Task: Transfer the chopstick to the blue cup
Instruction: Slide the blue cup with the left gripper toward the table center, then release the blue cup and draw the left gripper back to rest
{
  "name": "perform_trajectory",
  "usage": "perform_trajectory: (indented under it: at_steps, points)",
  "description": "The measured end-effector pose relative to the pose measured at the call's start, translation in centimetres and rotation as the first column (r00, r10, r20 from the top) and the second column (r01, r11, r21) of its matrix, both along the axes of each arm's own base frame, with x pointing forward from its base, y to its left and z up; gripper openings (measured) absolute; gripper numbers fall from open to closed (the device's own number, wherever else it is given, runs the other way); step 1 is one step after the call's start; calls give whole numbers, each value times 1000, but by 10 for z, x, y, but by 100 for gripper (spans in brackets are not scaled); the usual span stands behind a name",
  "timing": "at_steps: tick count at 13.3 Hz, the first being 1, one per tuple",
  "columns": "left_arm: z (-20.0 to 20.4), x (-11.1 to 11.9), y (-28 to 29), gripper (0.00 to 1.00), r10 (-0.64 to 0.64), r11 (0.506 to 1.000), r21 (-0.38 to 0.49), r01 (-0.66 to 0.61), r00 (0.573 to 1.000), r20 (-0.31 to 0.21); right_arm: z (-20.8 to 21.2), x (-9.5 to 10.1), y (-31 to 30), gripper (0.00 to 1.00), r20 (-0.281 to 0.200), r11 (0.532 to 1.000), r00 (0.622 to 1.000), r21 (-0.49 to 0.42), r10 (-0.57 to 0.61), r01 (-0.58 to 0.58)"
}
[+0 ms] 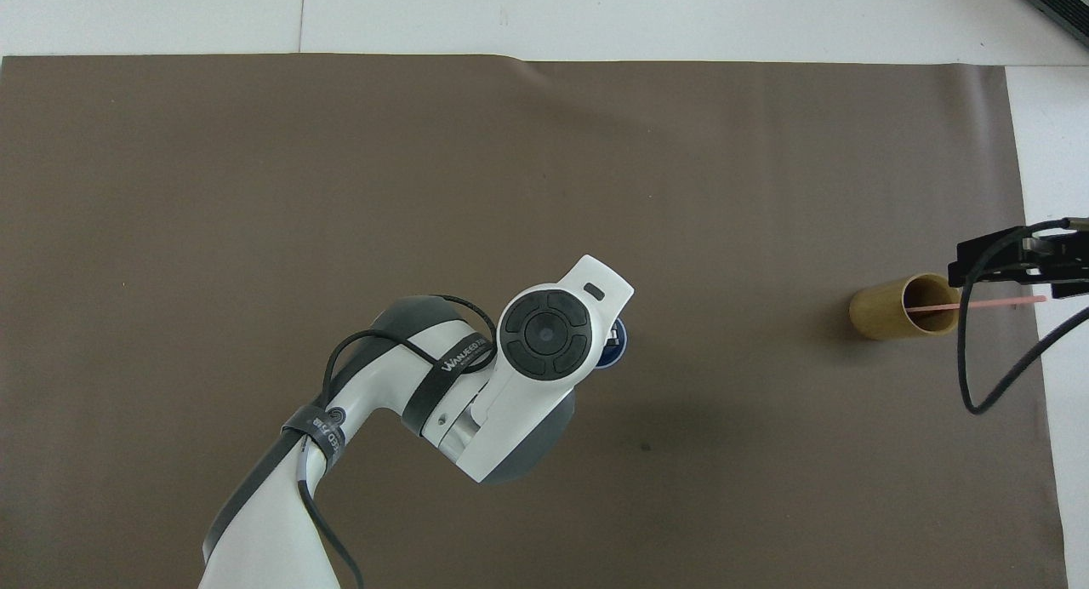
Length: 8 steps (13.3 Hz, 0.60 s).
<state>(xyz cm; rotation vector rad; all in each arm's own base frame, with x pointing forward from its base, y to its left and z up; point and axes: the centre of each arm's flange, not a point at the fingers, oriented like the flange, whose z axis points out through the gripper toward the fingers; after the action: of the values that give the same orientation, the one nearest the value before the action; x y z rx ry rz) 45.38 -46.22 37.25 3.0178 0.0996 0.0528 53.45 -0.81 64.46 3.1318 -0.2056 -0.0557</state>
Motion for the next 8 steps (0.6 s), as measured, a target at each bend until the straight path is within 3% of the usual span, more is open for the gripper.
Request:
perform_trajectory:
  at_steps: [5, 7, 8]
  points:
    - [4, 5, 6, 78, 22, 1000, 7, -22, 1000, -3, 2, 1, -8, 100, 19, 1000, 1000, 0, -15, 15]
    - [24, 17, 21, 100, 46, 999, 15, -46, 999, 9, 0, 2, -9, 100, 24, 1000, 1000, 0, -16, 16]
    - [38, 27, 35, 100, 56, 998, 23, -57, 998, 30, -3, 2, -14, 100, 17, 1000, 1000, 0, -15, 15]
